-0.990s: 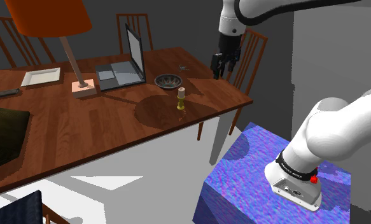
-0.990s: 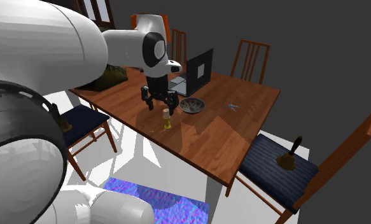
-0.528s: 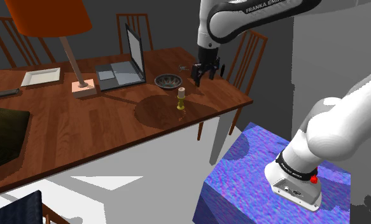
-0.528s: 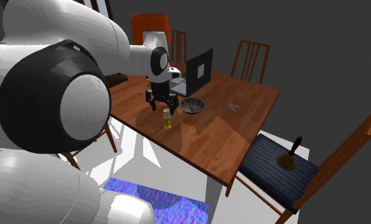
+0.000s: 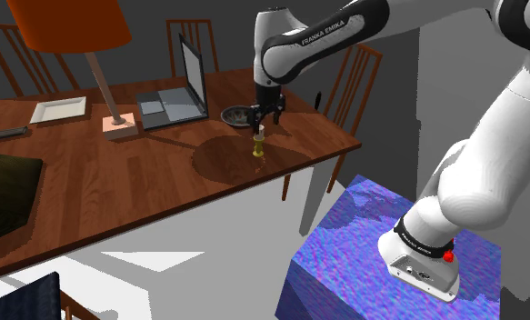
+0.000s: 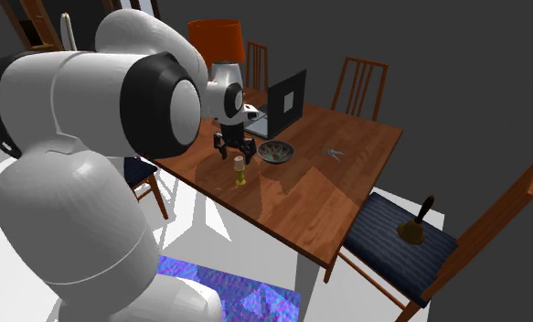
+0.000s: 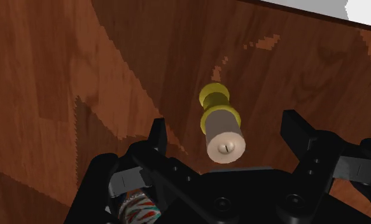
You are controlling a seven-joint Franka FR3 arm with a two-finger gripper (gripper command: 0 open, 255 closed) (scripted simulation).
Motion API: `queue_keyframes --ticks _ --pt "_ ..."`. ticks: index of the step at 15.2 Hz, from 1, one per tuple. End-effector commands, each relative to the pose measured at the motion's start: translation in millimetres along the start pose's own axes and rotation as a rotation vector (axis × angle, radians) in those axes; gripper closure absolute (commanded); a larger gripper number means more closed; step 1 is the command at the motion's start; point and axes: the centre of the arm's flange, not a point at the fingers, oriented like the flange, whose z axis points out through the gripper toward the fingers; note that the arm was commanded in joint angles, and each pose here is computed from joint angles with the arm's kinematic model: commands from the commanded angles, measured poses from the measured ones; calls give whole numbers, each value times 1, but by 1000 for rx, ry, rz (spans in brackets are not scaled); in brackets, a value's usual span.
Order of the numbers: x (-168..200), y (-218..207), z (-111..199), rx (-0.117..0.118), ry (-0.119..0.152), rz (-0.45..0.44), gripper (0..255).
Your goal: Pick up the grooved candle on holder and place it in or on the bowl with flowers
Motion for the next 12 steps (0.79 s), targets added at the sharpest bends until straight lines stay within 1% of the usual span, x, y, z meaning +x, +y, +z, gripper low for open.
queue_keyframes --ticks 1,7,12 --pt "9 -5 12 1 2 -3 0" --pt "9 -5 44 1 2 -3 0" --pt "9 -5 47 1 2 -3 0"
